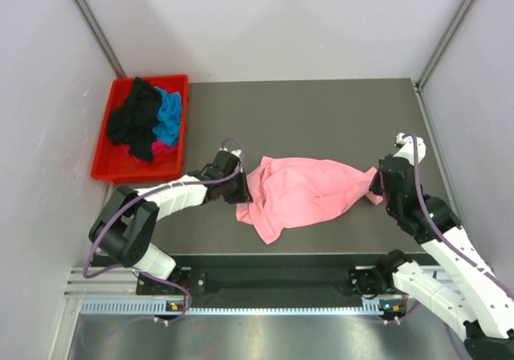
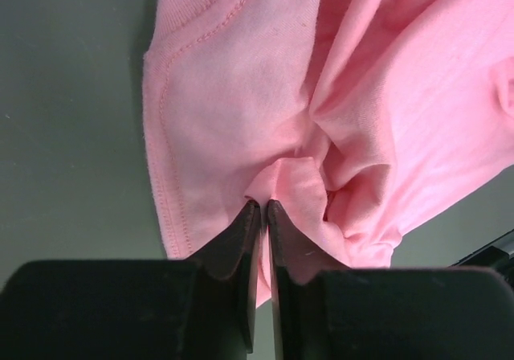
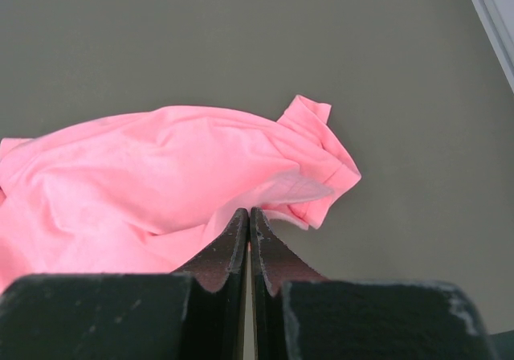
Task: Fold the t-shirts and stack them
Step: Flatten the tshirt out
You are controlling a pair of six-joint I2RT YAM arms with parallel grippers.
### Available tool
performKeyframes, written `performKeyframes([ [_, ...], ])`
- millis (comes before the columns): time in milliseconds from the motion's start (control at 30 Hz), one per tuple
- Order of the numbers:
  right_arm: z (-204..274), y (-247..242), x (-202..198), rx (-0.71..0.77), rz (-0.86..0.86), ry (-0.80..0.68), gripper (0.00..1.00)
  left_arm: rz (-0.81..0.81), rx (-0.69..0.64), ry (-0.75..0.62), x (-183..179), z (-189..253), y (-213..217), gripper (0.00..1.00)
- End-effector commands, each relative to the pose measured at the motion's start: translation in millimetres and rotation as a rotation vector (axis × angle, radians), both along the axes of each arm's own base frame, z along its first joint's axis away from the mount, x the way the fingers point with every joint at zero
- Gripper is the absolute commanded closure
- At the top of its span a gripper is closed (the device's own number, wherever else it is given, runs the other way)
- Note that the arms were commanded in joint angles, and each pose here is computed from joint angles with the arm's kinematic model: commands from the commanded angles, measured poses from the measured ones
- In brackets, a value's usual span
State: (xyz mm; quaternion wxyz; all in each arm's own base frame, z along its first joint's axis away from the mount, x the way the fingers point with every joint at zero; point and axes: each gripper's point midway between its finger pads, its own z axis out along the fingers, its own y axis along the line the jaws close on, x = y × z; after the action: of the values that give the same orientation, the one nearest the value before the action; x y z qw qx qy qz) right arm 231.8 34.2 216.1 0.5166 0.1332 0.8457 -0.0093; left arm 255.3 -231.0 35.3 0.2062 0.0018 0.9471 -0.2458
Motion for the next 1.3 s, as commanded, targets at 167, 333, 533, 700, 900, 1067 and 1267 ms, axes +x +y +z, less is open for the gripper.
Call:
performKeyframes([
  [167, 3.6, 0.6, 6.0, 0.019, -0.015, -0.027, 1.00, 0.028, -0.030, -0.064, 15.3, 11.5, -5.9, 1.00],
  [333, 24.0, -3.1, 16.9, 0.011, -0.060, -0.075, 1.00, 0.086, -0.045, -0.165, 40.4, 73.9, -8.3, 1.00],
  [533, 157.7, -24.6, 51.4, -0.035, -0.208, -0.358, 1.00, 0.339, 0.008, -0.578, 96.6, 274.4, 35.3, 1.00],
  [700, 283.7, -49.3, 42.5, -0.004, -0.316, -0.601, 1.00, 0.476, -0.055, -0.786, 88.2, 397.9, 68.6, 1.00],
  [900, 338.2, -57.3, -9.2, 0.098, -0.210, -0.765, 1.00, 0.453, -0.281, -0.881, 34.5, 469.3, 80.8, 1.00],
  [1067, 325.8, -66.8, -58.5, 0.167, -0.133, -0.812, 1.00, 0.378, -0.455, -0.916, -18.3, 490.2, 87.5, 1.00],
  [1267, 331.3, -75.0, -129.1, 0.253, 0.009, -0.946, 1.00, 0.242, -0.616, -0.952, -71.4, 520.3, 86.6, 1.00],
])
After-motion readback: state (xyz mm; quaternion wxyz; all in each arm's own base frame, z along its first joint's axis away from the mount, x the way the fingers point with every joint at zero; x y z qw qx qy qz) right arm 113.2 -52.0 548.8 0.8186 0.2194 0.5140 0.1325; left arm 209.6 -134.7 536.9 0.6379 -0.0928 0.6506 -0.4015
